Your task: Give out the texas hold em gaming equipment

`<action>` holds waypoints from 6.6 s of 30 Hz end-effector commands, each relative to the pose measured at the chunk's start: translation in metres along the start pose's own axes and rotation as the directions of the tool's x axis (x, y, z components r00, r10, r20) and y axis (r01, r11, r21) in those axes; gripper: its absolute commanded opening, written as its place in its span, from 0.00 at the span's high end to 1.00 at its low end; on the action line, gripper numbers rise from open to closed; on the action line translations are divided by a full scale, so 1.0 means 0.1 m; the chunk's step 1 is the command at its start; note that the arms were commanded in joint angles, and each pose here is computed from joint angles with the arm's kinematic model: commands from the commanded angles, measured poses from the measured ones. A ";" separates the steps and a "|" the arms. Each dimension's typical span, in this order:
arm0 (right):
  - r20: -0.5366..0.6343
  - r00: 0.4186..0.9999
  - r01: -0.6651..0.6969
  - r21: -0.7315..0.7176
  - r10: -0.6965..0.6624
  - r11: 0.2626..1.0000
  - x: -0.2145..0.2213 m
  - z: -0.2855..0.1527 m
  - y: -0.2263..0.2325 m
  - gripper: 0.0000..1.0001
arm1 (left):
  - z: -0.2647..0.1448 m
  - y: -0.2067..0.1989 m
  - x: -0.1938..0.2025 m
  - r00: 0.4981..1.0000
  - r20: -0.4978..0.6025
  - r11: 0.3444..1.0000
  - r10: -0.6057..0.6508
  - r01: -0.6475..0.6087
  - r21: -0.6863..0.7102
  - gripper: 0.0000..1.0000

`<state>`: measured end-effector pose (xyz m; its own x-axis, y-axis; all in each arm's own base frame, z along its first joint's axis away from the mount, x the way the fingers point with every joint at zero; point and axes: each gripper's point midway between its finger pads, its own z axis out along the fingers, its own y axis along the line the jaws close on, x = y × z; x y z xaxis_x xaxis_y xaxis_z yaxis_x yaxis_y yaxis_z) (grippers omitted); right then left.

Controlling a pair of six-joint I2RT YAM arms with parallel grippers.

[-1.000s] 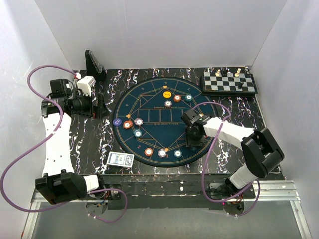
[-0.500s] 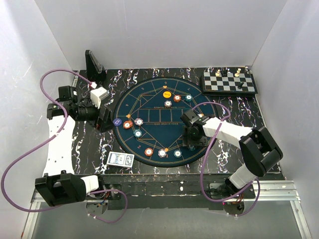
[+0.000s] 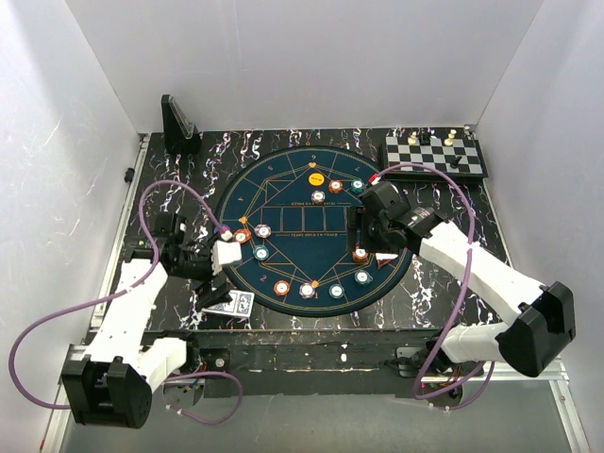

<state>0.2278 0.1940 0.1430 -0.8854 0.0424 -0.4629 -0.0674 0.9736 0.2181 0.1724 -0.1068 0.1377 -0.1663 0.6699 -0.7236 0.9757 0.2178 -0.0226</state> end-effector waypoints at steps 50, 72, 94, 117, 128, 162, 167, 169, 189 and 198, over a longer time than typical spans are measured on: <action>0.075 0.995 0.085 -0.207 -0.071 0.975 -0.37 -0.51 0.45 0.15 | 0.64 -0.12 1.10 0.897 -0.142 0.879 0.418 -0.360 0.312 0.00; 0.015 0.998 0.062 -0.257 -0.061 0.964 -0.24 -0.44 0.54 0.20 | 0.45 -0.14 0.78 0.943 -0.133 0.942 0.306 -0.279 0.189 0.78; -0.155 0.988 -0.147 -0.859 0.024 0.491 -0.58 -1.06 2.10 0.09 | -0.26 0.53 -1.18 0.997 0.048 0.997 0.065 -0.067 0.041 1.00; -0.307 0.952 -0.274 -0.870 -0.016 0.410 -0.53 -0.85 2.60 0.46 | -0.30 0.52 -1.49 0.996 0.052 0.998 0.068 -0.069 0.009 1.00; -0.353 0.935 -0.325 -0.882 -0.020 0.342 -0.53 -0.84 2.66 0.69 | -0.31 0.60 -1.59 0.996 0.087 0.999 0.035 -0.032 -0.028 1.00; -0.320 0.947 -0.307 -0.913 -0.005 0.270 -0.52 -1.00 2.62 0.87 | -0.30 0.42 -1.35 0.997 0.047 0.998 0.064 -0.063 -0.024 0.11; -0.310 0.951 -0.295 -0.916 -0.014 0.271 -0.47 -1.03 2.63 0.87 | -0.26 0.44 -1.32 0.997 0.024 0.998 0.069 -0.069 0.007 0.27; -0.302 0.953 -0.287 -0.920 -0.015 0.266 -0.48 -1.06 2.63 0.87 | -0.24 0.44 -1.31 0.998 0.019 0.997 0.066 -0.067 0.026 0.30; -0.284 0.958 -0.255 -0.912 -0.046 0.321 -0.36 -0.96 2.60 0.52 | -0.21 0.41 -1.27 0.999 -0.005 0.997 0.032 -0.031 0.070 1.00; -0.247 0.966 -0.178 -0.849 -0.076 0.498 -0.27 -0.77 2.41 0.39 | -0.25 0.32 -1.08 0.993 -0.081 0.990 0.091 -0.082 0.115 1.00</action>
<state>0.2050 0.4161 0.2586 -0.9812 -0.0610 -0.1830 -0.1928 0.2780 0.9411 0.2367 -0.1601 0.2288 -0.1196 0.7219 -0.6816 0.9901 0.1379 -0.0276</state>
